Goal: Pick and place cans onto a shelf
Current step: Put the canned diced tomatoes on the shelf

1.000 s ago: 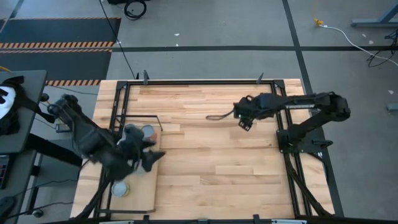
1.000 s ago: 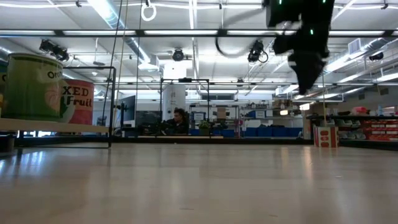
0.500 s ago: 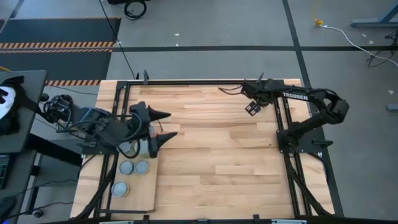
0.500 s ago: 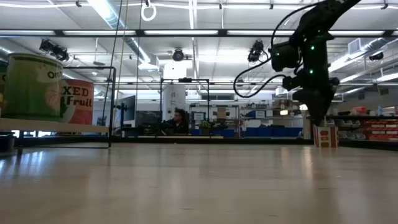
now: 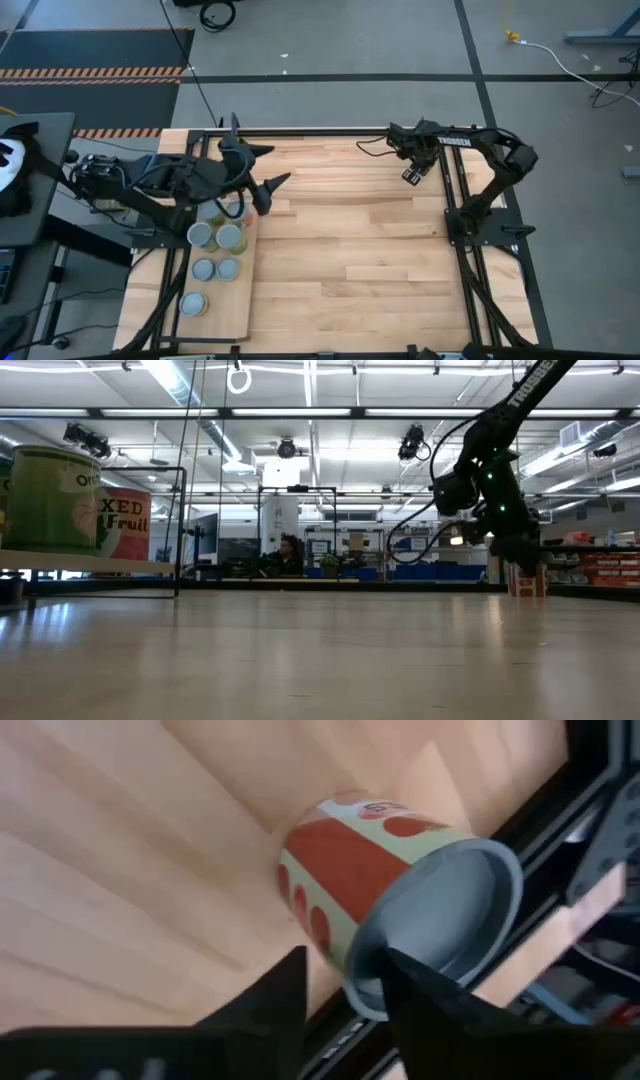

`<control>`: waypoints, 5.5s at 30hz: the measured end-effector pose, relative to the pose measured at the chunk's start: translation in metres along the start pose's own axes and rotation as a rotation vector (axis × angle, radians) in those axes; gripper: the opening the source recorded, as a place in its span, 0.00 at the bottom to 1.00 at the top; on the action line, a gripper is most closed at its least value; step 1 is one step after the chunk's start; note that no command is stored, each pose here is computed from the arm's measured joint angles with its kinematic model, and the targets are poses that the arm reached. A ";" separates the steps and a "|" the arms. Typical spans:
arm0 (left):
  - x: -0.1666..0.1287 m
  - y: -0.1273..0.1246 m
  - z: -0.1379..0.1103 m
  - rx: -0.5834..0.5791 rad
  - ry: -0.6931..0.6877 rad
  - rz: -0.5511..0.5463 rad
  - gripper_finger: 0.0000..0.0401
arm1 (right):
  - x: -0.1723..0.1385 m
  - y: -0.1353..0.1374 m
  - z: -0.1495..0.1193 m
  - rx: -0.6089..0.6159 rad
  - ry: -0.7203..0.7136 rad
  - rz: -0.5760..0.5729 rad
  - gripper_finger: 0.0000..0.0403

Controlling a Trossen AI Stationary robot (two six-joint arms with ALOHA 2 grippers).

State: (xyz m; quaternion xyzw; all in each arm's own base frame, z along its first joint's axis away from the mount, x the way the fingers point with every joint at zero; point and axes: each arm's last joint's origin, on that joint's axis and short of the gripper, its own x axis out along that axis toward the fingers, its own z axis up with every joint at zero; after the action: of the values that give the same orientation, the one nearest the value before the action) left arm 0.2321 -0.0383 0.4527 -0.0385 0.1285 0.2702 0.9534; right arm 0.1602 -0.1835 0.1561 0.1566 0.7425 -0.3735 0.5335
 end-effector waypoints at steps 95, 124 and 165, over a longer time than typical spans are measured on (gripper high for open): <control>0.085 -0.122 -0.256 -0.085 0.701 -0.332 0.86 | -0.310 0.123 -0.188 -0.622 -0.906 0.583 0.73; 0.106 -0.130 -0.190 0.201 0.496 -0.439 0.42 | -0.306 0.125 -0.177 -0.531 -0.907 0.499 0.73; 0.153 -0.181 -0.240 0.218 0.533 -0.403 0.89 | -0.302 0.132 -0.200 -0.581 -0.828 0.539 0.73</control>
State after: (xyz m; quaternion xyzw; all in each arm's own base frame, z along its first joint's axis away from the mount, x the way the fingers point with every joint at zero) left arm 0.3985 -0.1495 0.1814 -0.0305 0.3909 0.0416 0.9190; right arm 0.2234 0.0994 0.4102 0.0281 0.4775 -0.0350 0.8775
